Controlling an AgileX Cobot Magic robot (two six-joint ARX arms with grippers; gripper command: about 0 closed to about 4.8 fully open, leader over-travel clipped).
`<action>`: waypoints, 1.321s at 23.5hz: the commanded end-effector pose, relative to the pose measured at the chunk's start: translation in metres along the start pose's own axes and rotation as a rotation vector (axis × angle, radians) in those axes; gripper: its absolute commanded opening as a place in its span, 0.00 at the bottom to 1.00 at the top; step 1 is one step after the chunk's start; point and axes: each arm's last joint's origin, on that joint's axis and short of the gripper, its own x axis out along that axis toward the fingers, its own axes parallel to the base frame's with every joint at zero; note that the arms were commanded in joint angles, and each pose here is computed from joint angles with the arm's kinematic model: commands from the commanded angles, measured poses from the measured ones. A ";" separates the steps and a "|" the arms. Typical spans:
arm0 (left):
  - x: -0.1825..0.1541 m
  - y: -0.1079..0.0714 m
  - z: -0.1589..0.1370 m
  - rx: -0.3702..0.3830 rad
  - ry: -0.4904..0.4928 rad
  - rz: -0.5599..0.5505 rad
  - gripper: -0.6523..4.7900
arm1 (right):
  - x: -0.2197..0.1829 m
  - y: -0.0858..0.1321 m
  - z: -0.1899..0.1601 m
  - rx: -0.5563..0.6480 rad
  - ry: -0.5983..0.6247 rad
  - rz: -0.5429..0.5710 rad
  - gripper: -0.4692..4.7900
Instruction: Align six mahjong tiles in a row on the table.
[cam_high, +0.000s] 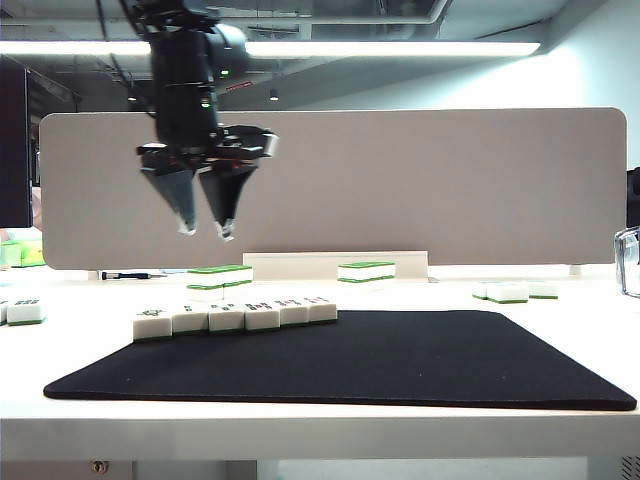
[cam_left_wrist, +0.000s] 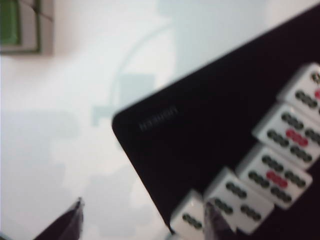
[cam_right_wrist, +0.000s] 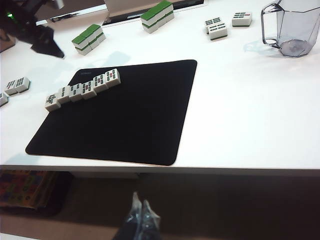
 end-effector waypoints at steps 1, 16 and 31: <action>0.004 0.008 -0.018 -0.014 0.041 -0.030 0.68 | -0.002 0.000 -0.001 -0.009 -0.021 0.003 0.09; 0.034 0.013 -0.030 0.014 0.077 0.068 0.61 | -0.002 0.000 -0.001 -0.008 -0.020 0.004 0.09; 0.061 0.010 -0.033 0.014 0.133 -0.009 0.61 | -0.002 0.000 -0.001 -0.009 -0.021 0.003 0.09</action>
